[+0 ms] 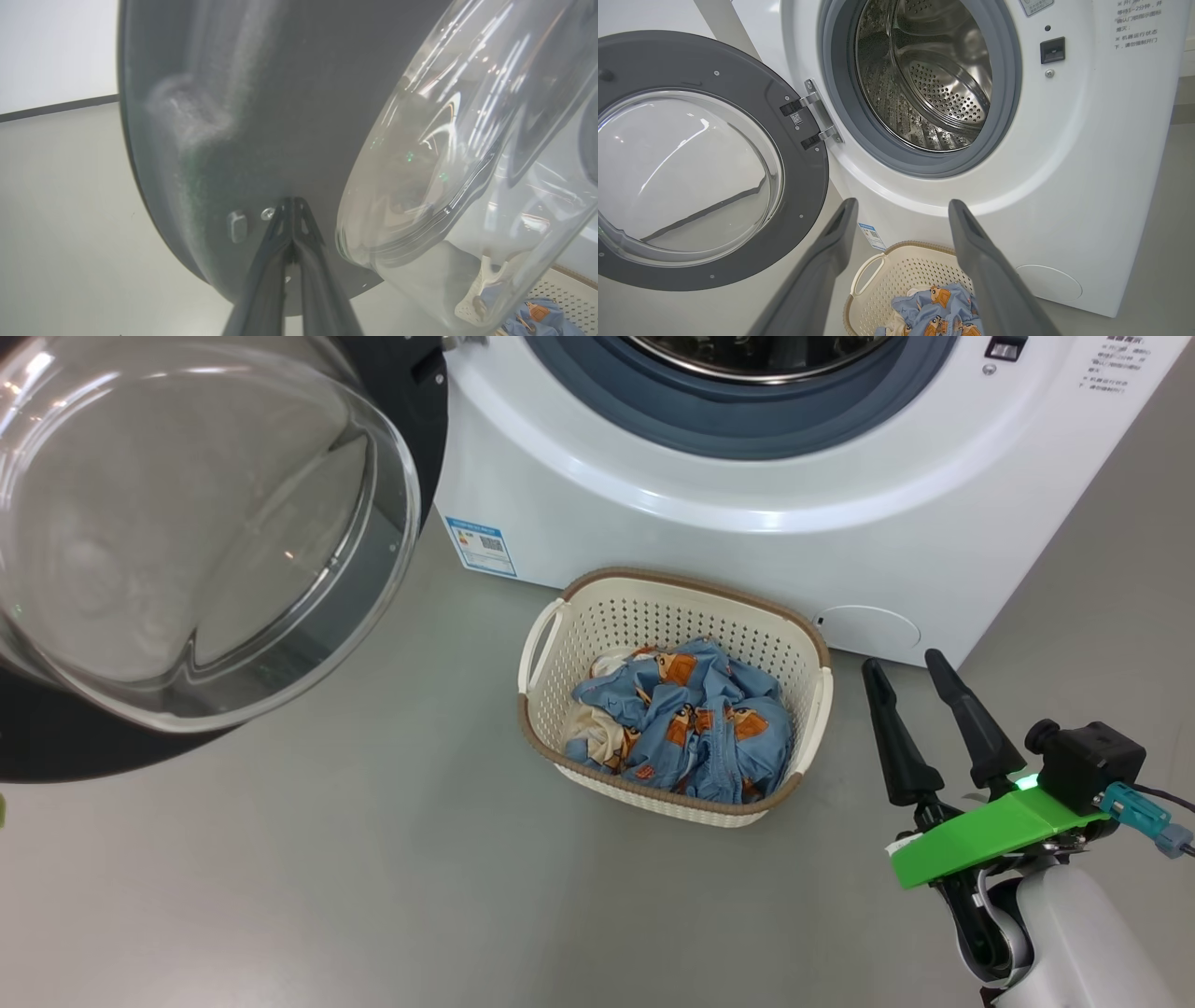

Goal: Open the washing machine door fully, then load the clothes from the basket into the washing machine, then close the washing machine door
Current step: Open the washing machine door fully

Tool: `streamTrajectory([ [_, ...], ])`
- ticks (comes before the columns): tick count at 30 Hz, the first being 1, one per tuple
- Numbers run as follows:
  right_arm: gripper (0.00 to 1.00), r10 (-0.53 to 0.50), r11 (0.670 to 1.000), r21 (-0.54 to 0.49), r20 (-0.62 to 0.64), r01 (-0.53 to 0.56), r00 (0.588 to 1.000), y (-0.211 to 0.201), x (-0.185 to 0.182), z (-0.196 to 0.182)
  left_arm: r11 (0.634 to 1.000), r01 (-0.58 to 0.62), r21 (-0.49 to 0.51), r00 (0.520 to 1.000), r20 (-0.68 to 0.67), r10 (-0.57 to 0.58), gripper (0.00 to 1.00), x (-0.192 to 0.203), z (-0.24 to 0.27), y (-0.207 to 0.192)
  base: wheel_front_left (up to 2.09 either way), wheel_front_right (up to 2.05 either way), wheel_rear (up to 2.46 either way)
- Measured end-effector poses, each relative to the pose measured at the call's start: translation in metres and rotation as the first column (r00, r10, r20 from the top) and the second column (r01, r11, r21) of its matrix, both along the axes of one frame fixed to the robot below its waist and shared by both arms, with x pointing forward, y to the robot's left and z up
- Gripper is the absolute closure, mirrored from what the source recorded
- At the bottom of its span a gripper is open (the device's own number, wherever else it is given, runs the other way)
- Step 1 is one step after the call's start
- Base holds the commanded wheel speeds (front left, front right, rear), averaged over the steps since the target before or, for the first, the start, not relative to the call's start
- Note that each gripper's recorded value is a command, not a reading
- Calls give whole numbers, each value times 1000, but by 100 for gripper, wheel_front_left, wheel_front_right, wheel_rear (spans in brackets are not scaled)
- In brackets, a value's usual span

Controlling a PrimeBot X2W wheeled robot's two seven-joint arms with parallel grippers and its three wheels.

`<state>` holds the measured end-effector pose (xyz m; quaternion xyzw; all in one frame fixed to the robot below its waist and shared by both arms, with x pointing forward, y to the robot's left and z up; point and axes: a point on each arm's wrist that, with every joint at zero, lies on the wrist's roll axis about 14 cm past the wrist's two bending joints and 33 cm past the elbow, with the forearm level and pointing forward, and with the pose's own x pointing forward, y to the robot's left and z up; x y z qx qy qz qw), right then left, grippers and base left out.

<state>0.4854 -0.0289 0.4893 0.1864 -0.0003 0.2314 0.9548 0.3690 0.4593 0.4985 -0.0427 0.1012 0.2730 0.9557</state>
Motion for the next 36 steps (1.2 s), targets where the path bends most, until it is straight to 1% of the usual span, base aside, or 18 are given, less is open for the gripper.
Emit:
streamTrajectory([
  [8, 0, 7, 1000, 1, 19, -7, 1000, 3, -4, 9, 1000, -2, 4, 1000, 12, 2, 100, -9, 2, 1, 0, 0, 0],
  [15, 0, 7, 1000, -6, 27, -7, 1000, 1, -13, 15, 1000, 14, 20, 998, 55, -15, 100, -13, 11, -3, 0, 0, 0],
  [16, 0, 6, 1000, -8, 26, -6, 1000, 0, -15, 15, 1000, 17, 23, 998, 64, -19, 92, -14, 12, -4, 0, 0, 0],
  [17, 0, 6, 1000, -10, 26, -5, 1000, 0, -16, 15, 999, 21, 26, 997, 71, -23, 62, -15, 13, -5, 0, 0, 0],
  [18, 0, 5, 1000, -11, 28, -4, 1000, -1, -18, 16, 999, 26, 29, 996, 79, -28, 51, -15, 14, -7, 0, 0, 0],
  [19, 0, 4, 1000, -9, 32, -3, 999, -2, -19, 18, 999, 31, 30, 996, 86, -34, 2, -16, 15, -9, 0, 0, 0],
  [20, 0, 2, 1000, -8, 35, -2, 999, -2, -20, 20, 999, 35, 31, 995, 94, -38, 0, -17, 15, -11, 0, 0, 0],
  [25, 0, -4, 1000, -15, 39, 4, 999, -6, -27, 23, 998, 57, 25, 989, 134, -60, 0, -22, 18, -20, 0, 0, 0],
  [36, 0, -29, 999, -19, 60, 30, 998, -18, -34, 32, 987, 154, 35, 959, 234, -158, 0, -8, 30, -65, 0, 0, 0],
])
